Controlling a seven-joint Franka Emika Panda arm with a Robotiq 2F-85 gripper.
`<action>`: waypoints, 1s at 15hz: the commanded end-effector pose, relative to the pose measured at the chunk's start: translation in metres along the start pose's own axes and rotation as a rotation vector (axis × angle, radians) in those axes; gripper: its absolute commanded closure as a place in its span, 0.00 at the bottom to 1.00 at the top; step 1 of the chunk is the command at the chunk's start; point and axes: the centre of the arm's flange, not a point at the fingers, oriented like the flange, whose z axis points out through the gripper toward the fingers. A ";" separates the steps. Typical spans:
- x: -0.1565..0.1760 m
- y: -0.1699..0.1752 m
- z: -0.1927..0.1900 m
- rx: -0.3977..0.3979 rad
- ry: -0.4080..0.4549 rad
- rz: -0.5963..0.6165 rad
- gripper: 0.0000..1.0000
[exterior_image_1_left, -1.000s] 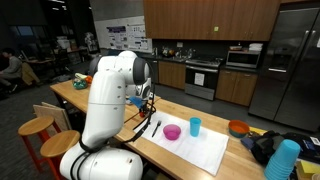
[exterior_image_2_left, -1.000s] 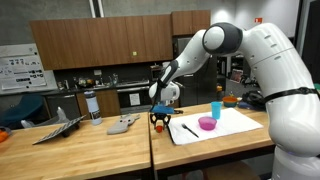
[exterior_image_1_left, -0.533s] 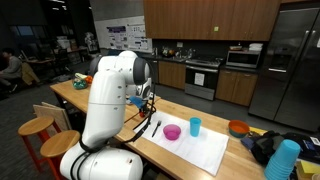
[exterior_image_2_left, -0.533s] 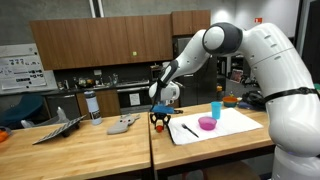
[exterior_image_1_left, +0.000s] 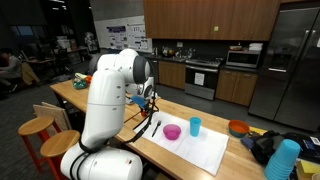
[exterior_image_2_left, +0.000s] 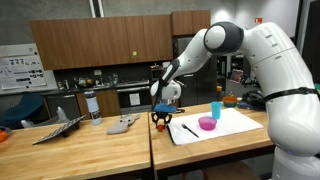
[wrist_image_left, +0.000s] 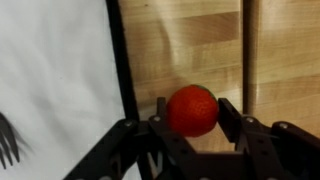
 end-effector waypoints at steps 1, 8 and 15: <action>-0.012 0.022 -0.028 -0.009 0.014 -0.015 0.73; -0.049 0.051 -0.063 -0.041 0.046 -0.053 0.73; -0.061 0.070 -0.072 -0.037 0.053 -0.054 0.48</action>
